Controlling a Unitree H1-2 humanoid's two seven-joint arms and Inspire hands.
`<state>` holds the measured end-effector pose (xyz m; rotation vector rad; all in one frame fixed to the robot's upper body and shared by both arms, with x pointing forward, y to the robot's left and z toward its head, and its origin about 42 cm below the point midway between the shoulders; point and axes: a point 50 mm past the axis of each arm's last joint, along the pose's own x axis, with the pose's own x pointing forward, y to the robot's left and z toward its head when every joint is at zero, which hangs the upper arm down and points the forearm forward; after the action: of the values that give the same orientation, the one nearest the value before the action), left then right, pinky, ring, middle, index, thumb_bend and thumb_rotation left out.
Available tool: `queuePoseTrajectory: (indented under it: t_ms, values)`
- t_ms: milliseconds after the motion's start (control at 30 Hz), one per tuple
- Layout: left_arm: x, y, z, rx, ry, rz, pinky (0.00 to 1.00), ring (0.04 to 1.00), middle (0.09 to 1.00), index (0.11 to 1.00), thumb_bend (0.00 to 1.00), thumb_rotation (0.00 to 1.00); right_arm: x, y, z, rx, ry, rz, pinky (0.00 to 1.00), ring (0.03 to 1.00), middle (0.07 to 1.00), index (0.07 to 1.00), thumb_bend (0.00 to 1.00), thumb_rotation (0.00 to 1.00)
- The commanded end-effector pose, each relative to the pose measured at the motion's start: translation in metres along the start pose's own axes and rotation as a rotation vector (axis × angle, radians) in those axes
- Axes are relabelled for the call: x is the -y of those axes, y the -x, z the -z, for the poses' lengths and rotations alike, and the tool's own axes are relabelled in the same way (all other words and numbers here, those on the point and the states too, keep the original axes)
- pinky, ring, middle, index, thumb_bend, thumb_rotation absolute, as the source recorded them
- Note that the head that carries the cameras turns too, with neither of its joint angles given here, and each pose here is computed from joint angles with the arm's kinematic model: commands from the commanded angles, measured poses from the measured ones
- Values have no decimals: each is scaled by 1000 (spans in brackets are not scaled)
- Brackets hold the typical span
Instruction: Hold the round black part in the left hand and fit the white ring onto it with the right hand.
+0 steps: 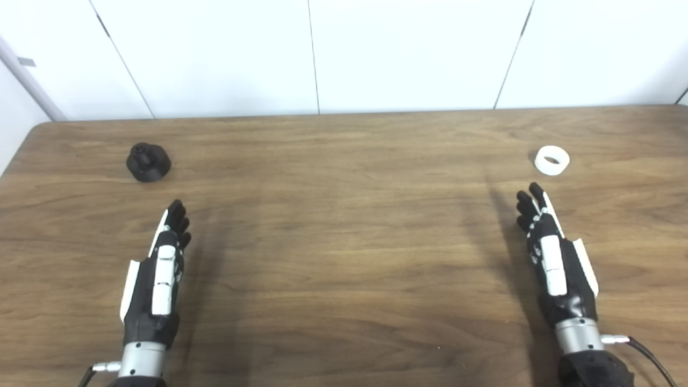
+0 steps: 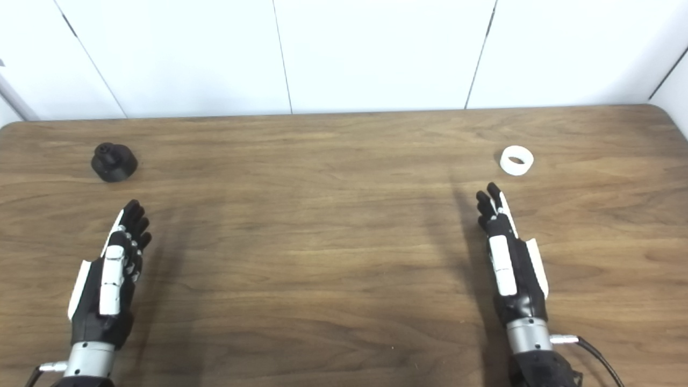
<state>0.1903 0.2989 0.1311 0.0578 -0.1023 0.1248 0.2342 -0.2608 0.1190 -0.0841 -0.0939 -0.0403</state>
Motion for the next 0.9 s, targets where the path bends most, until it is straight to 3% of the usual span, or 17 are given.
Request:
queuePoseTrajectory:
  t_ms: [0, 467, 867]
  values:
    - [-11, 23, 2, -5, -33, 3, 1000, 1000, 1000, 1000, 433, 1000, 2, 6, -8, 28, -11, 8, 965, 962, 952, 975, 536, 1000]
    - [-9, 23, -1, -8, -40, 2, 1000, 1000, 1000, 1000, 423, 1000, 3, 7, -9, 14, -4, 5, 970, 965, 956, 972, 537, 1000]
    - [6, 29, 8, -38, -36, 7, 1000, 1000, 1000, 992, 435, 972, 21, 10, 5, 19, -10, -2, 974, 961, 953, 988, 555, 1000]
